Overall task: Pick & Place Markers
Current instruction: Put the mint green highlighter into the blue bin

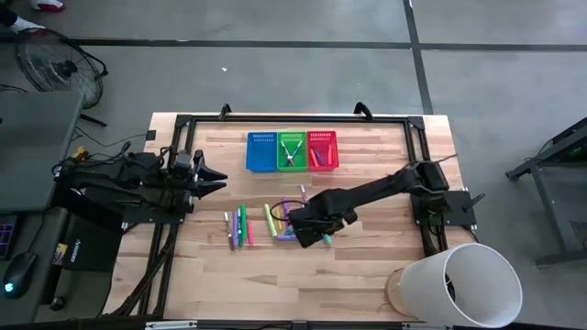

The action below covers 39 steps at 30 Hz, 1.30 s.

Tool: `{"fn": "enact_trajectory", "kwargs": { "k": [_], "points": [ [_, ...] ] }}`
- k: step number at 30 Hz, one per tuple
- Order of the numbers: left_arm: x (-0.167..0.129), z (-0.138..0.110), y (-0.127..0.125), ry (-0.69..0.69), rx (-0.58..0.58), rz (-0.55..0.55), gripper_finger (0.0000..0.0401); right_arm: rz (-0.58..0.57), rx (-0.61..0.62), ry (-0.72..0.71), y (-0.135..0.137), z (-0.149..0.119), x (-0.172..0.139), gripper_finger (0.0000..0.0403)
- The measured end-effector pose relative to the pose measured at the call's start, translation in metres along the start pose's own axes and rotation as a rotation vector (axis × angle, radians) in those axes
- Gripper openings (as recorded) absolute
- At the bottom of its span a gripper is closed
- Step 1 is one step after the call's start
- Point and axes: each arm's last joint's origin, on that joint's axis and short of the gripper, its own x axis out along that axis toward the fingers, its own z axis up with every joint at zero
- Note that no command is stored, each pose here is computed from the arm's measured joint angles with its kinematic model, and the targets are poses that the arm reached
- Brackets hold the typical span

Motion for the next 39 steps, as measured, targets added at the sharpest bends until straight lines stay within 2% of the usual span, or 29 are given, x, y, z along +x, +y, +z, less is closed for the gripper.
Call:
{"fn": "enact_trajectory", "kwargs": {
  "k": [7,15,21,39],
  "points": [
    [-0.002,-0.004,0.001,0.037,0.003,0.011,0.0115,0.007,0.045,-0.024,0.002,0.005,0.006,0.0158],
    [-0.002,-0.006,0.000,0.074,-0.001,-0.050,0.0115,-0.018,0.101,0.008,-0.008,0.003,0.033,0.0158],
    [-0.002,-0.006,-0.001,0.084,-0.002,-0.076,0.0115,0.016,0.118,-0.012,-0.008,0.004,0.040,0.0158],
    [-0.002,-0.009,0.000,0.110,0.001,-0.066,0.0115,-0.028,0.117,-0.035,-0.006,0.005,0.055,0.0158]
  ]
}}
